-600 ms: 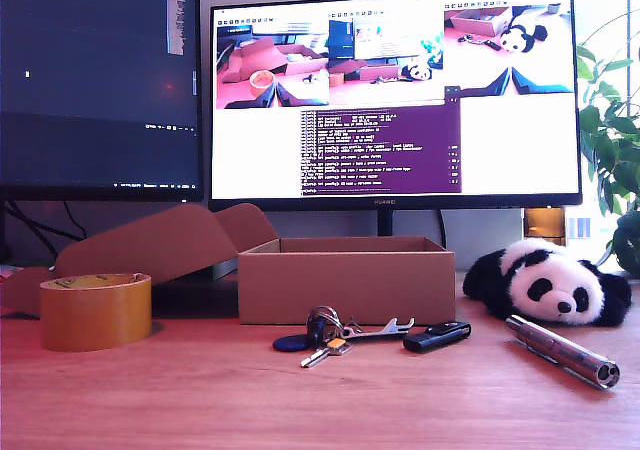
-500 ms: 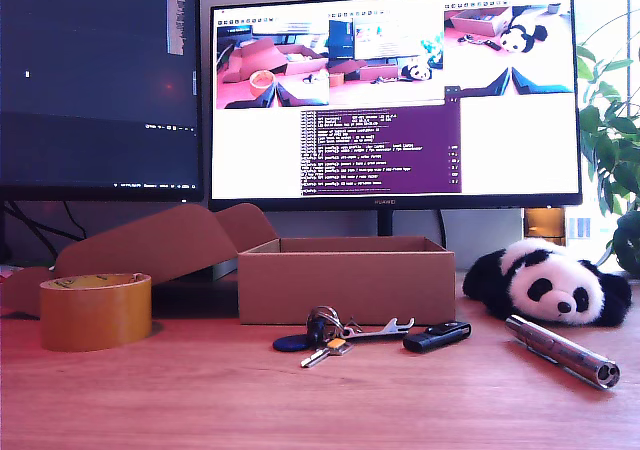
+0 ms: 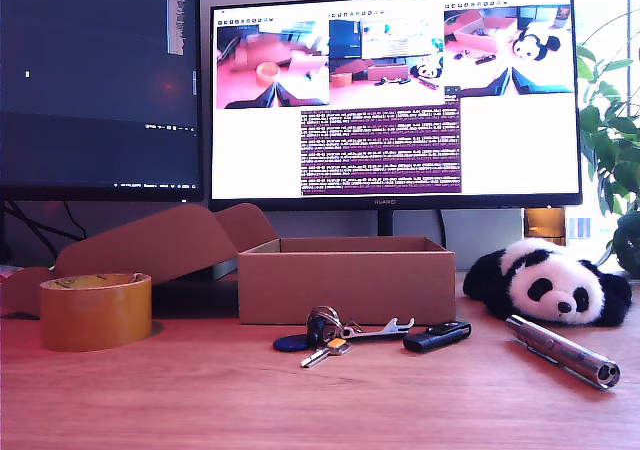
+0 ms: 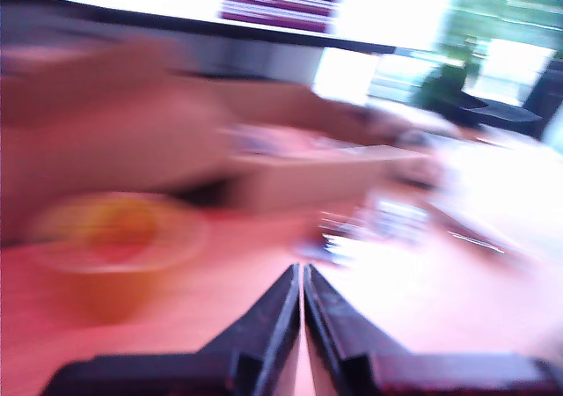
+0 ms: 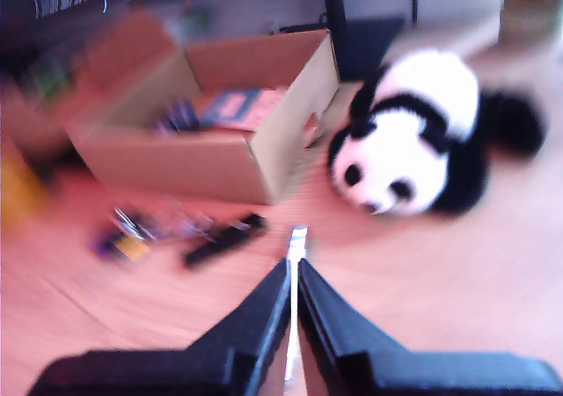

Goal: Pick up the laser pointer and place it inside the cardboard box

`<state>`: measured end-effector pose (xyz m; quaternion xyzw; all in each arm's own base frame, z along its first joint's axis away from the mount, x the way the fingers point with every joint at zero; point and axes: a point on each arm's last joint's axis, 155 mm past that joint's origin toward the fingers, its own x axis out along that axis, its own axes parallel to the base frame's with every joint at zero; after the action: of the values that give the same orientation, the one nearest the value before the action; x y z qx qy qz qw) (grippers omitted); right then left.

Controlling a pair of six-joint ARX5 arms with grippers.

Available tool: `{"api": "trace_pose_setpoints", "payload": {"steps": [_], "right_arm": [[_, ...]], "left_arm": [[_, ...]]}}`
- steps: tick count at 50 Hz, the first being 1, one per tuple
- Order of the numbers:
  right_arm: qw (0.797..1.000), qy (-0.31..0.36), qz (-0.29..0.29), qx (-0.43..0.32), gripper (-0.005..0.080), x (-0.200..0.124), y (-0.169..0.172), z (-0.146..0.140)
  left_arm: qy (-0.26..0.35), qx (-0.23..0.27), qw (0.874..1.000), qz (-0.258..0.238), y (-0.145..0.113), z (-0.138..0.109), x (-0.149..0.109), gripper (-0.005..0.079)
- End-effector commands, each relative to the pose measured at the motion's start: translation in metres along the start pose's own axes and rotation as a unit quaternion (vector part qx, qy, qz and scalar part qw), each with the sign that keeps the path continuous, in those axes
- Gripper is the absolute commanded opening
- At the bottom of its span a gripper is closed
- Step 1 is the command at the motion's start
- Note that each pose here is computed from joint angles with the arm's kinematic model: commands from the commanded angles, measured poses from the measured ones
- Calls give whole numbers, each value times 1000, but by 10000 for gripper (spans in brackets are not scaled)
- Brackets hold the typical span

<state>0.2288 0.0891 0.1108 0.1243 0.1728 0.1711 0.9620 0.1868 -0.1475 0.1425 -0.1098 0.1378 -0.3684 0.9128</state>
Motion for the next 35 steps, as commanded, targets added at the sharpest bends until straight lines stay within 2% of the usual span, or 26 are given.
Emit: {"api": "trace_pose_setpoints", "payload": {"steps": [1, 8, 14, 20, 30, 33, 35], "right_arm": [[999, 2, 14, 39, -10, 0, 7, 0], [998, 27, 27, 54, -10, -2, 15, -9], [996, 63, 31, 55, -10, -5, 21, -20], [993, 94, 28, 65, -10, -10, 24, -25], [986, 136, 23, 90, -7, -13, 34, -16], [982, 163, 21, 95, 26, -14, 38, -17], [977, 188, 22, 97, 85, -16, 41, -20]], "left_arm": [[12, 2, 999, -32, -13, -7, 2, -19], [34, 18, 995, -97, -44, -18, 2, -19], [46, 40, 990, -128, -60, -25, 0, -19], [48, 48, 989, -133, -65, -28, 1, -19], [51, 51, 987, -141, -70, -29, 0, -19], [50, 51, 988, -138, -69, -29, 0, -19], [50, 51, 988, -137, -69, -29, 0, -19]]}}
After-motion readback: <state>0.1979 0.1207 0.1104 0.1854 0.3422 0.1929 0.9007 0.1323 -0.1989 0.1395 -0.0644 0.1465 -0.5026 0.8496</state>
